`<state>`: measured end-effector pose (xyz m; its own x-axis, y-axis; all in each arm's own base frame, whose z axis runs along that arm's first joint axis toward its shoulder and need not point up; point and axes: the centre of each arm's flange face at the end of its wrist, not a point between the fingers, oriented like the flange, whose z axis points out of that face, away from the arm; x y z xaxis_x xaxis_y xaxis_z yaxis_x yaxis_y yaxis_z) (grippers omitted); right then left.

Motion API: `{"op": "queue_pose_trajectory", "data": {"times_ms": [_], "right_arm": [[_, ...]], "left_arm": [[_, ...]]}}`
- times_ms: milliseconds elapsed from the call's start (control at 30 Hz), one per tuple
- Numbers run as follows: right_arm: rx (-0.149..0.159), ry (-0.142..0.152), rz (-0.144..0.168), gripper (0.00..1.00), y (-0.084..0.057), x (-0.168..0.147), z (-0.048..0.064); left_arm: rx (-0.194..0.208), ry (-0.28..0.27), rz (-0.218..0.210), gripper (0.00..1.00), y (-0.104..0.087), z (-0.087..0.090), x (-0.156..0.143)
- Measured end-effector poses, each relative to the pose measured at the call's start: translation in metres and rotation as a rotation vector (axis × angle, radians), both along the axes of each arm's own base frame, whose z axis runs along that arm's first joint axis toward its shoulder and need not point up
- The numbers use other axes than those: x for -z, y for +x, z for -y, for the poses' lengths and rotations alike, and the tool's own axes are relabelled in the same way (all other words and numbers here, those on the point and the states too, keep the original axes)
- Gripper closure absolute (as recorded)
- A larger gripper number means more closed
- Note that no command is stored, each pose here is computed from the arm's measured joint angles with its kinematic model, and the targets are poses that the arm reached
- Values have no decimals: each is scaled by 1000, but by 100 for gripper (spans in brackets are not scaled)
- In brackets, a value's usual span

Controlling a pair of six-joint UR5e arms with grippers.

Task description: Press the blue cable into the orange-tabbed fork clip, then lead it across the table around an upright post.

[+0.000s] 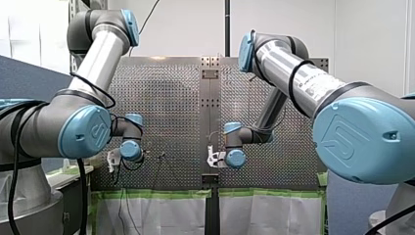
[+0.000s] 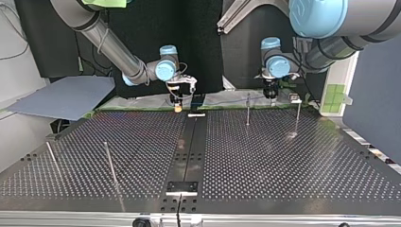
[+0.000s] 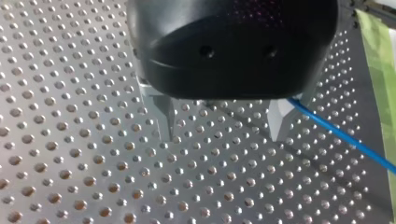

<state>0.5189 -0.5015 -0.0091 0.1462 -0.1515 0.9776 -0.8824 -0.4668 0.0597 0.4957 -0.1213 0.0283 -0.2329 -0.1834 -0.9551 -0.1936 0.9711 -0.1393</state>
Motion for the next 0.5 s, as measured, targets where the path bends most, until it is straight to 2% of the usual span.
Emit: {"op": "queue_pose_trajectory", "data": {"times_ms": [167, 333, 500], "right_arm": [[2, 3, -2, 100, -1, 0, 1], [2, 3, -2, 100, -1, 1, 1], [1, 4, -2, 100, -1, 1, 1]], "left_arm": [[18, 5, 31, 0, -4, 7, -18], [65, -4, 67, 0, -5, 18, -31], [95, -21, 74, 0, -7, 27, -32]]}}
